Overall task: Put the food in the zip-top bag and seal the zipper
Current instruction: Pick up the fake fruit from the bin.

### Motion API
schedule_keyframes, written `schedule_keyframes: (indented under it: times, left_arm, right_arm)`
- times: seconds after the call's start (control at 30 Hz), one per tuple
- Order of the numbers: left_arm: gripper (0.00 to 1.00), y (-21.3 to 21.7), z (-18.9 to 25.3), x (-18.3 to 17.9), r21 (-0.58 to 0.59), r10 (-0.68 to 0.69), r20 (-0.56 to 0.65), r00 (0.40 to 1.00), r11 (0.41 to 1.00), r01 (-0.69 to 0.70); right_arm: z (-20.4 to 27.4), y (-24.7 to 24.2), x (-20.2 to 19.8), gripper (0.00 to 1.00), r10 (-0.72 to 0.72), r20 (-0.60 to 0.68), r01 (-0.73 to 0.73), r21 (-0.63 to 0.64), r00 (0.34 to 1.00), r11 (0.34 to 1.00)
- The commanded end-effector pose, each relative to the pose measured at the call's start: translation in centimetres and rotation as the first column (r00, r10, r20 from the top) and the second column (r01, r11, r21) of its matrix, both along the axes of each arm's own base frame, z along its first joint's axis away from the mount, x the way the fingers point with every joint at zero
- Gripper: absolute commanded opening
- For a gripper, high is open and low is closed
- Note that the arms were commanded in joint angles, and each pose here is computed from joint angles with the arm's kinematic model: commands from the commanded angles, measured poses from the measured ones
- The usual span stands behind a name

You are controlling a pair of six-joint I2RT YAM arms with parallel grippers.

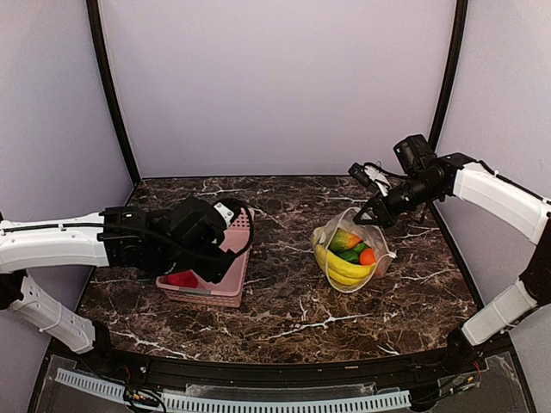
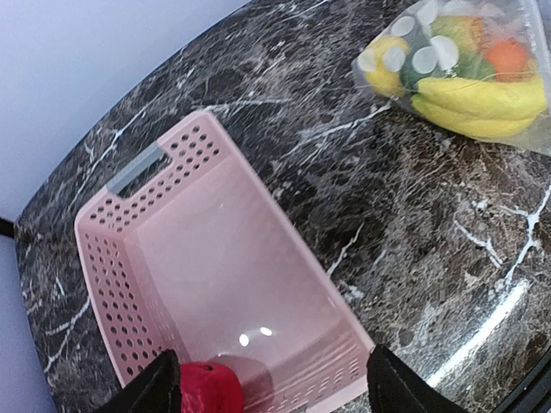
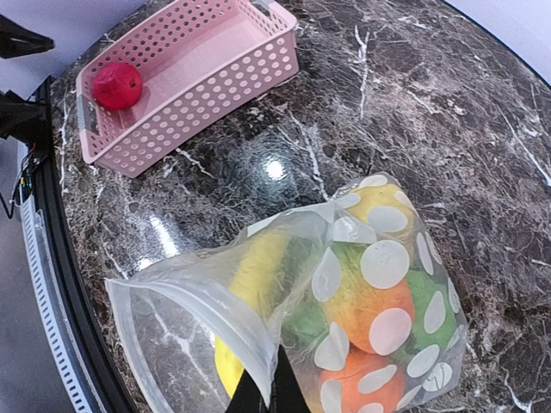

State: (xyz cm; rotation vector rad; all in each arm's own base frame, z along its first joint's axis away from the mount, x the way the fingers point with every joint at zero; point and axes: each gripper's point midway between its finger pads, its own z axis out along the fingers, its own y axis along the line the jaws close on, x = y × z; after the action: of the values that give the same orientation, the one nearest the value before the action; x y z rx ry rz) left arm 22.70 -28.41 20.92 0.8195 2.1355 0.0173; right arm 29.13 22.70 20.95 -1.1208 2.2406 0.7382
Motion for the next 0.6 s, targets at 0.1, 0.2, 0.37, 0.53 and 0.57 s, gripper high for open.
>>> schedule_keyframes:
  times: [0.1,0.2,0.37,0.53,0.57]
  left_arm:
    - [0.79,7.5,-2.8,-1.2,-0.060,0.245,-0.183,0.952,0.964,-0.260]
    - [0.80,9.2,-3.4,-1.3,-0.037,0.268,-0.233,0.935,0.958,-0.284]
    - [0.74,10.6,-4.6,-1.4,-0.018,0.277,-0.329,0.903,0.954,-0.299]
    - [0.67,11.8,-6.5,-1.4,0.025,0.289,-0.419,0.861,0.951,-0.307]
    - [0.69,12.0,-6.9,-1.4,0.037,0.291,-0.430,0.855,0.951,-0.305]
  right_arm:
    - [1.6,1.7,-1.9,0.00,0.103,0.030,-0.107,0.149,0.994,0.983]
    - [1.5,1.8,-2.1,0.00,0.106,0.018,-0.108,0.154,0.994,0.982]
    - [1.7,1.9,-2.3,0.00,0.112,0.017,-0.114,0.166,0.994,0.979]
    - [1.6,1.9,-2.4,0.00,0.116,0.012,-0.116,0.169,0.993,0.979]
    - [1.5,1.9,-2.5,0.00,0.116,0.009,-0.116,0.168,0.993,0.979]
